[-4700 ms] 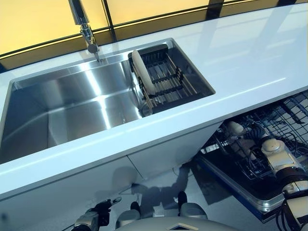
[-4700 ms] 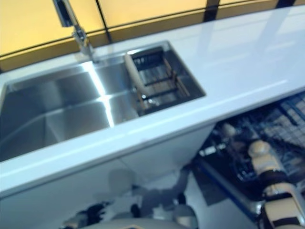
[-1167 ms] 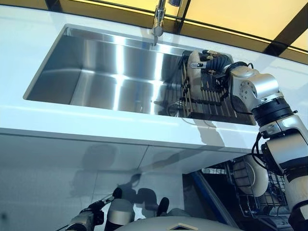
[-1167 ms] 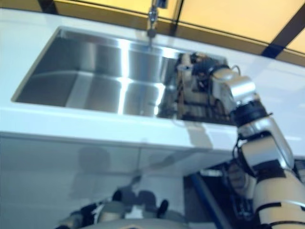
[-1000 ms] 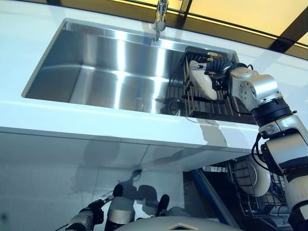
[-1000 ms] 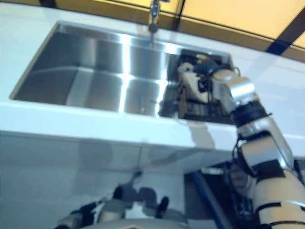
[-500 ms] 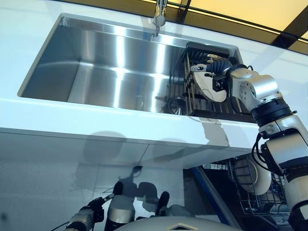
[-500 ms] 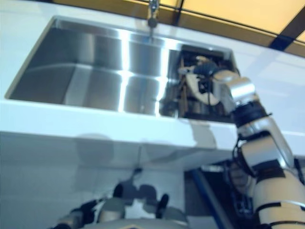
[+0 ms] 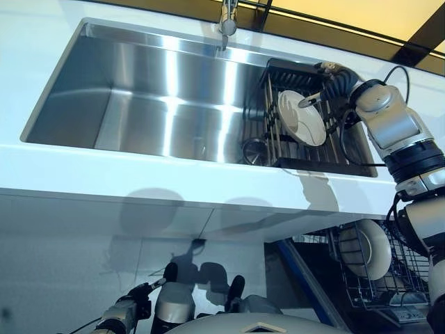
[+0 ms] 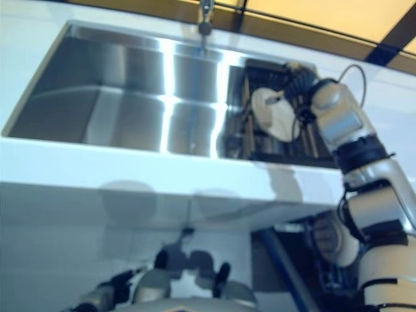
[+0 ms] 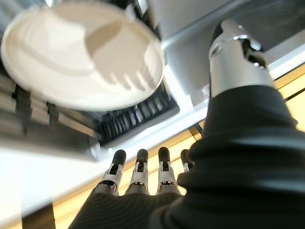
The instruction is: Take plates into dishwasher
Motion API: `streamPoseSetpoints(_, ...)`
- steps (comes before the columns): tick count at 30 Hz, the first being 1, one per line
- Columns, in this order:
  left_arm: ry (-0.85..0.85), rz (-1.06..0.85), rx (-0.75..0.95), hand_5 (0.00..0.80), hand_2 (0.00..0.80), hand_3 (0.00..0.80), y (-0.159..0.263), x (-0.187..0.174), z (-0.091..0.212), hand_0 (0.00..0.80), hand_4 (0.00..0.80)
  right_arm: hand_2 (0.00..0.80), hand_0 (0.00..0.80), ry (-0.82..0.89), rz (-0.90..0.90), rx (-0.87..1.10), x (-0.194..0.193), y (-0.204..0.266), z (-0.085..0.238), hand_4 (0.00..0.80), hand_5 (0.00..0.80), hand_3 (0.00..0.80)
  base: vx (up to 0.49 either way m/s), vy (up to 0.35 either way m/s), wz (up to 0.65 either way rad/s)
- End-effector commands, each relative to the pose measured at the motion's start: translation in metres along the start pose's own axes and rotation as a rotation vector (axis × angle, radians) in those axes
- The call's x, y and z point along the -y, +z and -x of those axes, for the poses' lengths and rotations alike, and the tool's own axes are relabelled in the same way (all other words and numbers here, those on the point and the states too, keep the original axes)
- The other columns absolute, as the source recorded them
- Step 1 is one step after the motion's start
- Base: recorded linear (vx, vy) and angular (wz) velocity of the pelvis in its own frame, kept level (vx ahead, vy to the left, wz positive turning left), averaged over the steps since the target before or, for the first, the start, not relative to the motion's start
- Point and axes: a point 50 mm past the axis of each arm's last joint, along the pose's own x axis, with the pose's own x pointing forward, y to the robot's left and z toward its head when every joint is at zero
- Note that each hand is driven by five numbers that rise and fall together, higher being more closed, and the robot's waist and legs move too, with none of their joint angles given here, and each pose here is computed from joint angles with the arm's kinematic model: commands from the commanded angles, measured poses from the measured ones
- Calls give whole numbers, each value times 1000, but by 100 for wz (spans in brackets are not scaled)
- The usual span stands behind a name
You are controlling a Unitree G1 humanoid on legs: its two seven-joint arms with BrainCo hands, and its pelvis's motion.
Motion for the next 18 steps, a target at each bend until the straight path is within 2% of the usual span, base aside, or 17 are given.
streamPoseSetpoints(1,16,-13,9,0,0,0,7,-8,0,0,0,0,0,-33,152,55,8,1,9,0,0,0,-24,-41,0)
streamPoseSetpoints(18,1,-1,29,0,0,0,7,-4,-1,0,0,0,0,173,42,58,-41,-28,20,0,0,0,-21,-4,-2)
